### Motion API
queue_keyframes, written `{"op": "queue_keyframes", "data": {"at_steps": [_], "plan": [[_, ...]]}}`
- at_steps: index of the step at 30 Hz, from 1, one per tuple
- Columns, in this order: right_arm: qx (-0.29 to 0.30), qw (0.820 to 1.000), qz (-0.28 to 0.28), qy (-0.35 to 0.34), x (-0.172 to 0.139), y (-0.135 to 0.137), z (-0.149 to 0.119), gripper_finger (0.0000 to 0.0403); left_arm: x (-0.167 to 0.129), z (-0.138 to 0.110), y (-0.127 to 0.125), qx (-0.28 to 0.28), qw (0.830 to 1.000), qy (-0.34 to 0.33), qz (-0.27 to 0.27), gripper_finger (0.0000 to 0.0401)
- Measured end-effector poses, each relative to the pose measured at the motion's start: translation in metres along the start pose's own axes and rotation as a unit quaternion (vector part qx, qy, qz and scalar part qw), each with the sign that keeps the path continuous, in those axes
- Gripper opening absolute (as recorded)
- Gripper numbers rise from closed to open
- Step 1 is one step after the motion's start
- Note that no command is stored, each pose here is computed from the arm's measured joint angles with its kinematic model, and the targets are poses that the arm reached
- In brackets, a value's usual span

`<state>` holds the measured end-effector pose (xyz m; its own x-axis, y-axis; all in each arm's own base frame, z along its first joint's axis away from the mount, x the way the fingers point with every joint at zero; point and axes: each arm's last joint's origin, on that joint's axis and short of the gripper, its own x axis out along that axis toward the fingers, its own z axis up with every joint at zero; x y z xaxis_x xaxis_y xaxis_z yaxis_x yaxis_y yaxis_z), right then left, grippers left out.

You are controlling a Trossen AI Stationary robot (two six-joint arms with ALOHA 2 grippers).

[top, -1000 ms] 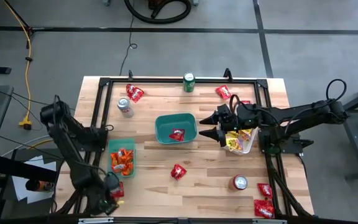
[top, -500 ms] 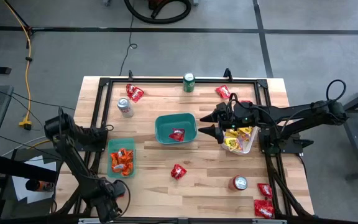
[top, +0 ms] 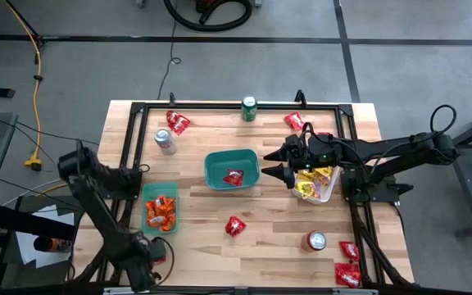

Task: Sort candy
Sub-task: Put the orange chocolate into the light green bin

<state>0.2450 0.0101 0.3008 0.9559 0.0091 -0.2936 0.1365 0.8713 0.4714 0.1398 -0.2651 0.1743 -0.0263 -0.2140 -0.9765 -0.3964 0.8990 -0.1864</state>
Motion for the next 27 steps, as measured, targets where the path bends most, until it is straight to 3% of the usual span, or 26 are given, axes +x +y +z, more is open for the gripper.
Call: {"op": "queue_keyframes", "data": {"at_steps": [4,8,12,15,18,23,27], "plan": [[-0.001,1.000,0.000,0.000,0.000,0.000,0.000,0.0281,-0.048,0.000,0.008,0.038,0.994,-0.070,-0.073,0.0031],[-0.001,1.000,0.000,0.000,0.000,0.000,0.000,0.0281,-0.099,0.011,0.030,0.070,0.967,-0.219,-0.110,0.0013],[-0.001,1.000,0.000,0.000,0.000,0.000,0.000,0.0281,-0.134,0.031,0.069,0.021,0.925,-0.378,-0.038,0.0006],[-0.001,1.000,0.000,0.000,0.000,0.000,0.000,0.0281,-0.138,0.039,0.096,-0.028,0.892,-0.451,0.010,0.0008],[-0.001,1.000,0.000,0.000,0.000,0.000,0.000,0.0281,-0.123,0.038,0.114,-0.052,0.890,-0.452,0.015,0.0010],[-0.001,1.000,-0.010,-0.006,0.000,-0.001,0.000,0.0281,-0.091,0.035,0.135,-0.109,0.908,-0.405,0.006,0.0023],[-0.001,1.000,-0.022,-0.010,0.000,-0.001,0.000,0.0281,-0.077,0.039,0.144,-0.171,0.906,-0.386,0.008,0.0049]]}}
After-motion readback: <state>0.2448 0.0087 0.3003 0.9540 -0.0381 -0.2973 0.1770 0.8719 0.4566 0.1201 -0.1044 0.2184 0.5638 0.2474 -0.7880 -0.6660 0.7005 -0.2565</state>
